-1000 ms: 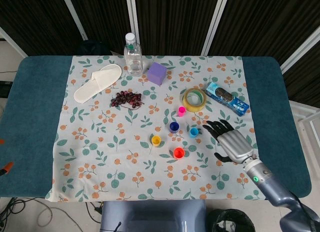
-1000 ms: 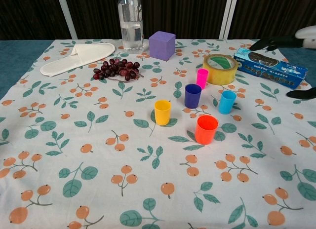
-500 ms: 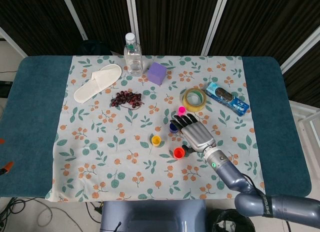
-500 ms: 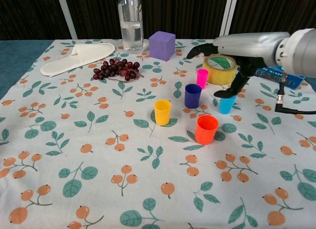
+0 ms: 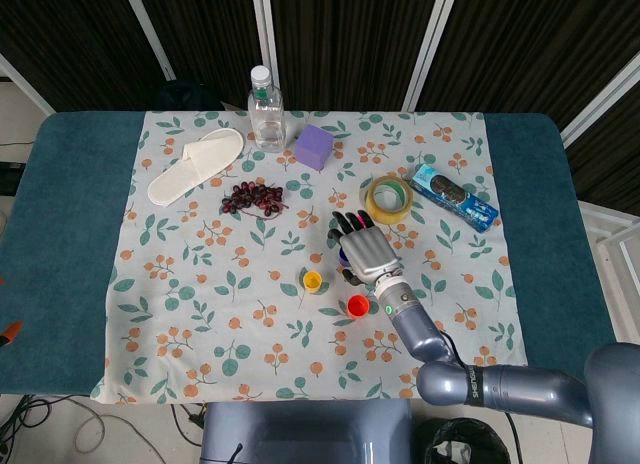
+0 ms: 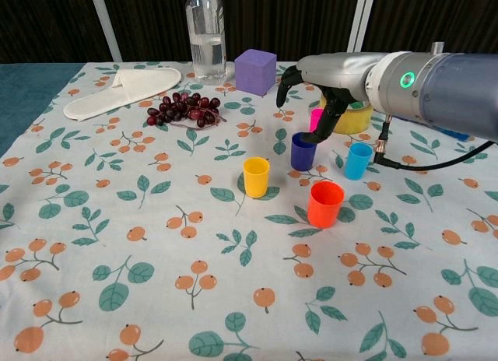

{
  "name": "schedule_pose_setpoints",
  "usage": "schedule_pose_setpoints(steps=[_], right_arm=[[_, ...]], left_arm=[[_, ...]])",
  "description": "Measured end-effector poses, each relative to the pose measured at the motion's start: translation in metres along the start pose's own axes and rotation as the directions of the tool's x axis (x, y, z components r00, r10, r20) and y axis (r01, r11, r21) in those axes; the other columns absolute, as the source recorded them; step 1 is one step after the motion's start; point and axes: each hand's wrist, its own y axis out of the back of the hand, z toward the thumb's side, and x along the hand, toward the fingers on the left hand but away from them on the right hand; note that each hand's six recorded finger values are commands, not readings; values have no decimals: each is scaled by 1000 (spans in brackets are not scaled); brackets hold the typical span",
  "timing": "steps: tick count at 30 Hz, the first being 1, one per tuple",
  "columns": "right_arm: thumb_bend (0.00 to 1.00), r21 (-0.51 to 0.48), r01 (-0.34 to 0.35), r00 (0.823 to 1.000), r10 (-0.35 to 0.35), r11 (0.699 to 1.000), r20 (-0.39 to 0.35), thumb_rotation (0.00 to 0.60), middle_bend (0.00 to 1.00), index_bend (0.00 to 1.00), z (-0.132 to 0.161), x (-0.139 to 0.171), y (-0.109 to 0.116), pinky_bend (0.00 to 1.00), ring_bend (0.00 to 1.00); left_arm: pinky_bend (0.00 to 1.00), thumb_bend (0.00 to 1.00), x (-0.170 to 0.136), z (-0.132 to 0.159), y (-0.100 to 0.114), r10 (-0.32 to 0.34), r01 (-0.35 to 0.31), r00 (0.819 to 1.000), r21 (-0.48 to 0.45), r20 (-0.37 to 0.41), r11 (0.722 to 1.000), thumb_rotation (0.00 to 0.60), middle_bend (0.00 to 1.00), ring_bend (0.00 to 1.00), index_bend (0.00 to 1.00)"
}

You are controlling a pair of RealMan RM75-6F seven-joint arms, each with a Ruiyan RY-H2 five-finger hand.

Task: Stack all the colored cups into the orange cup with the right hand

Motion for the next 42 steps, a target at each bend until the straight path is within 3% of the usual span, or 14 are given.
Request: schedule_pose_setpoints(steps=[20,42], right_arm=[[393,30,-22,997,19,999,69,600,0,349,-9,-21,-23,11,85],[394,12,-29,996,28,1000,87,600,0,378,-15,-28,-34,16,93]], left_arm=[[781,116,1,-4,2,0,0,1000,-9,-10,1000,600,974,878,365],[781,116,2,-4,0,-6,6,1000,-4,-13,1000,600,974,878,365]])
